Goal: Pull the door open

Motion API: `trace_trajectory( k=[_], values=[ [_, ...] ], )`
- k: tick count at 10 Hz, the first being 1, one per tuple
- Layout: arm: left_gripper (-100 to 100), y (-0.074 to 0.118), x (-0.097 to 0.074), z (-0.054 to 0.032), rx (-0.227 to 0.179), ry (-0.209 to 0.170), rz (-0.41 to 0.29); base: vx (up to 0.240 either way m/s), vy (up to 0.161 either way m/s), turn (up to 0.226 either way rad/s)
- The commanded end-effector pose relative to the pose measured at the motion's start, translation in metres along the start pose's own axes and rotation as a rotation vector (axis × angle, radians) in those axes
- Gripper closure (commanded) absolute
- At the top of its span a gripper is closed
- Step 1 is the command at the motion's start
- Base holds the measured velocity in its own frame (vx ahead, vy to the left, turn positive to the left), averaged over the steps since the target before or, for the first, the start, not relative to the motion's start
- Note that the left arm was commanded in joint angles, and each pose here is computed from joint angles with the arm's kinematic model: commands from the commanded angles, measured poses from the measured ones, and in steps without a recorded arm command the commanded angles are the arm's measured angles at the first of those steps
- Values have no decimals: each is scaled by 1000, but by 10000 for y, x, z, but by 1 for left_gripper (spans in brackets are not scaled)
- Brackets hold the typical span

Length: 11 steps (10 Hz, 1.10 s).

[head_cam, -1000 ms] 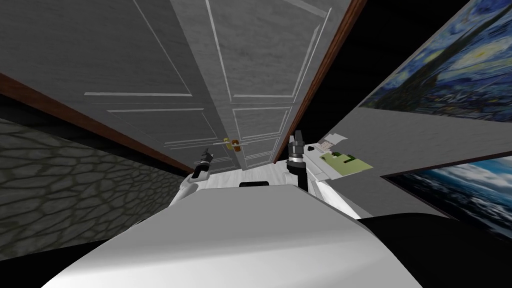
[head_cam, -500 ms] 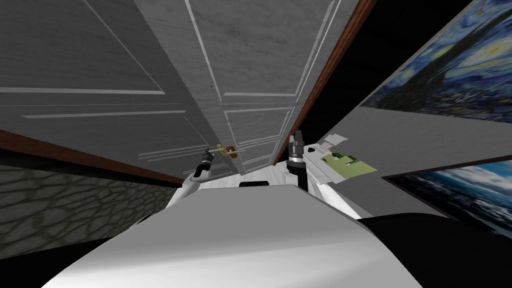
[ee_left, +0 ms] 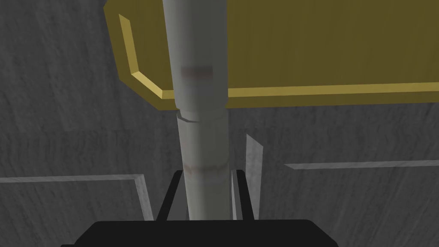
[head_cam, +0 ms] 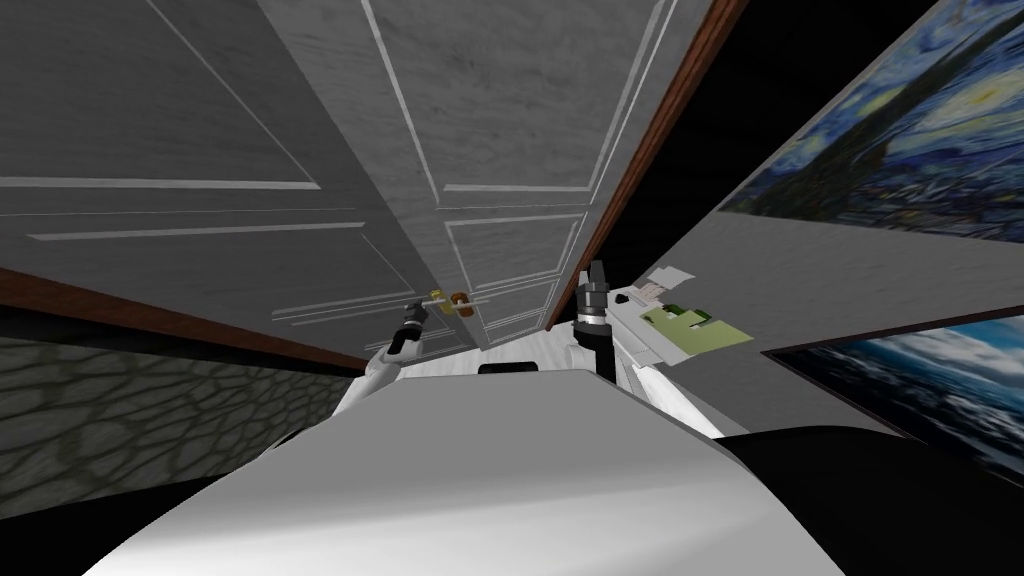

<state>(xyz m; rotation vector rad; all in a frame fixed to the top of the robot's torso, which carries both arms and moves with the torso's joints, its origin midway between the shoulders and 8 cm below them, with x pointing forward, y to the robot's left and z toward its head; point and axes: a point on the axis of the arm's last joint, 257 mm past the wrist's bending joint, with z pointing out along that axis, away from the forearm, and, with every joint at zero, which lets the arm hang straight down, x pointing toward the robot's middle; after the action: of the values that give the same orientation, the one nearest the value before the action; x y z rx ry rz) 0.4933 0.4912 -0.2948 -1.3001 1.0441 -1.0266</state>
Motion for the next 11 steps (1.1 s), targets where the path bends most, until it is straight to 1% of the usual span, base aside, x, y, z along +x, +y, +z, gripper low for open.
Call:
trace_trajectory(
  k=[1,2,3,6,8,11],
  values=[
    [100,4,-24,-7,-1,-3,2,-10,-2,4],
    [100,4,-24,-7,-1,-3,2,0,0,0],
    [100,22,-68,-41,-8,0,6,-87,16,-34],
    [100,15,-55,-68,-9,18,9,-170,25,-63],
    [100,3,30,-89,-7,51,6,-187,40,-104],
    [100,-14,237,-114,-4,110,-4,-210,70,-125]
  ],
)
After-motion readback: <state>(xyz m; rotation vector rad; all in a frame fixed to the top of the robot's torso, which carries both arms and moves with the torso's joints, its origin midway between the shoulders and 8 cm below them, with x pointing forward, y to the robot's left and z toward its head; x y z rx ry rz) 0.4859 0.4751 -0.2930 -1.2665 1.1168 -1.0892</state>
